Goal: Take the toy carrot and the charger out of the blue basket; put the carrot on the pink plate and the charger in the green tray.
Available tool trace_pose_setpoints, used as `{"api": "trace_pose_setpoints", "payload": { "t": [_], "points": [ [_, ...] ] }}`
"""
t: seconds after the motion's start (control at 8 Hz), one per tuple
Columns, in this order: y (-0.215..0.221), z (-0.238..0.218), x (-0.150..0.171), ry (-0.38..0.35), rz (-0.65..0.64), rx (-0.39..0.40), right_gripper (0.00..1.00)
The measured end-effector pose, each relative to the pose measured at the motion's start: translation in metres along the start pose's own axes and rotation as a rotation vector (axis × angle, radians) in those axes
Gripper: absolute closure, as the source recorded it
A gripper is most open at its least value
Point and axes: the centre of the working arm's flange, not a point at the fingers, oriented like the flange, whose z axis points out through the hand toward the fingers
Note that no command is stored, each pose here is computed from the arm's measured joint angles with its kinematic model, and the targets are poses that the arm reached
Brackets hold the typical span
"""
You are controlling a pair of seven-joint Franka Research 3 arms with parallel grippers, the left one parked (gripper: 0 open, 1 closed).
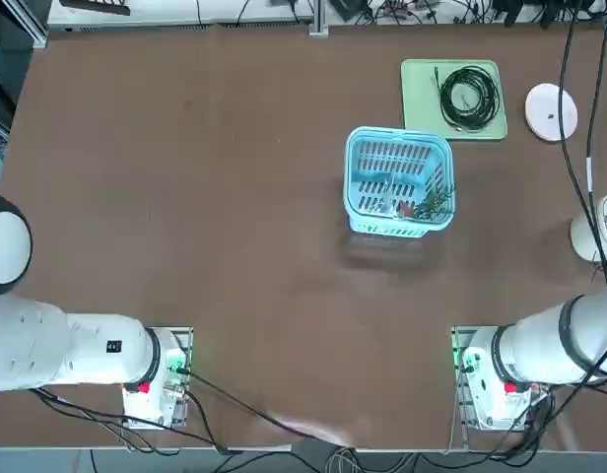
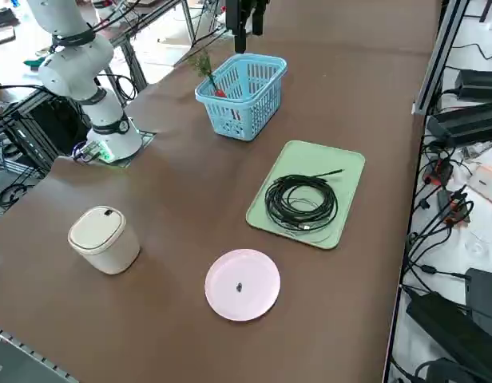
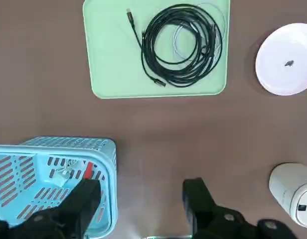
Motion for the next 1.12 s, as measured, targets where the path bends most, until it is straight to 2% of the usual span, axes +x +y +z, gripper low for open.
{"api": "trace_pose_setpoints", "payload": {
  "t": [0.25, 0.62, 0.88, 1.12],
  "points": [
    [-0.02, 0.007, -0.006, -0.033, -0.027, -0.001, 0.0],
    [-0.096, 0.025, -0.036, -0.041, 0.011, -0.021, 0.0],
    [-0.15, 0.056, -0.073, 0.015, 0.069, -0.015, 0.0],
    [-0.199, 0.118, -0.127, 0.049, 0.089, -0.011, 0.0]
  ]
}}
